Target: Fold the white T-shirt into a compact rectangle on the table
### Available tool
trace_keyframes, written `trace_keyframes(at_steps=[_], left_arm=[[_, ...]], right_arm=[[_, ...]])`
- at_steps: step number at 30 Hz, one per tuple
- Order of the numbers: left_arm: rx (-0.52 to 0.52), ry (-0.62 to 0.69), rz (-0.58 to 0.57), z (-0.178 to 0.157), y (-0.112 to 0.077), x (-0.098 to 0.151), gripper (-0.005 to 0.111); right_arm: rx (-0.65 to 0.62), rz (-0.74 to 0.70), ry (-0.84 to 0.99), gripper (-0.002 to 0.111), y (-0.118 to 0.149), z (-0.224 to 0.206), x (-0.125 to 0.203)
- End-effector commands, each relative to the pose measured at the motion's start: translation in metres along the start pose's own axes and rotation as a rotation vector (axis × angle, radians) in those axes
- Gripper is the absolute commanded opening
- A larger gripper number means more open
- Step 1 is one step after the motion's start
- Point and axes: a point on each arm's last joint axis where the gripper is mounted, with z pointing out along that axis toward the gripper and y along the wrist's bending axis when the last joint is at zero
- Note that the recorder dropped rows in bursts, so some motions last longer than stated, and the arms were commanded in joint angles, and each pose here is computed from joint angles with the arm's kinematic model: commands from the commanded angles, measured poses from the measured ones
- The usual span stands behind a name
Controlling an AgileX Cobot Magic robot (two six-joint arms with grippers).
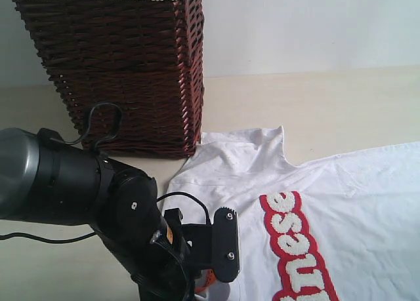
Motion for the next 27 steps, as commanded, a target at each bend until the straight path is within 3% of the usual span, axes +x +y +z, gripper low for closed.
trace_keyframes(at_steps=[1, 5, 7, 10, 14, 20, 27], left_arm=[[0.008, 0.042, 0.024, 0.013, -0.003, 0.008, 0.000], [0.008, 0.042, 0.024, 0.013, -0.003, 0.008, 0.000], [0.008, 0.042, 0.024, 0.013, -0.003, 0.008, 0.000], [0.008, 0.042, 0.024, 0.013, -0.003, 0.008, 0.000], [0.008, 0.042, 0.024, 0.013, -0.003, 0.008, 0.000], [0.008, 0.042, 0.024, 0.013, -0.003, 0.008, 0.000], [0.008, 0.042, 0.024, 0.013, -0.003, 0.008, 0.000]], right_arm=[[0.024, -0.057, 0.222, 0.053, -0.001, 0.007, 0.039], [0.319, 0.063, 0.161, 0.087, -0.027, 0.007, 0.036], [0.413, 0.136, 0.073, 0.094, -0.038, 0.005, 0.024], [0.324, 0.064, 0.050, 0.094, -0.038, 0.010, 0.007], [0.104, -0.058, 0.026, 0.092, -0.033, 0.027, -0.015], [0.078, -0.095, 0.025, 0.089, -0.045, 0.049, -0.023], [0.006, -0.214, 0.192, 0.088, -0.041, 0.052, -0.006]])
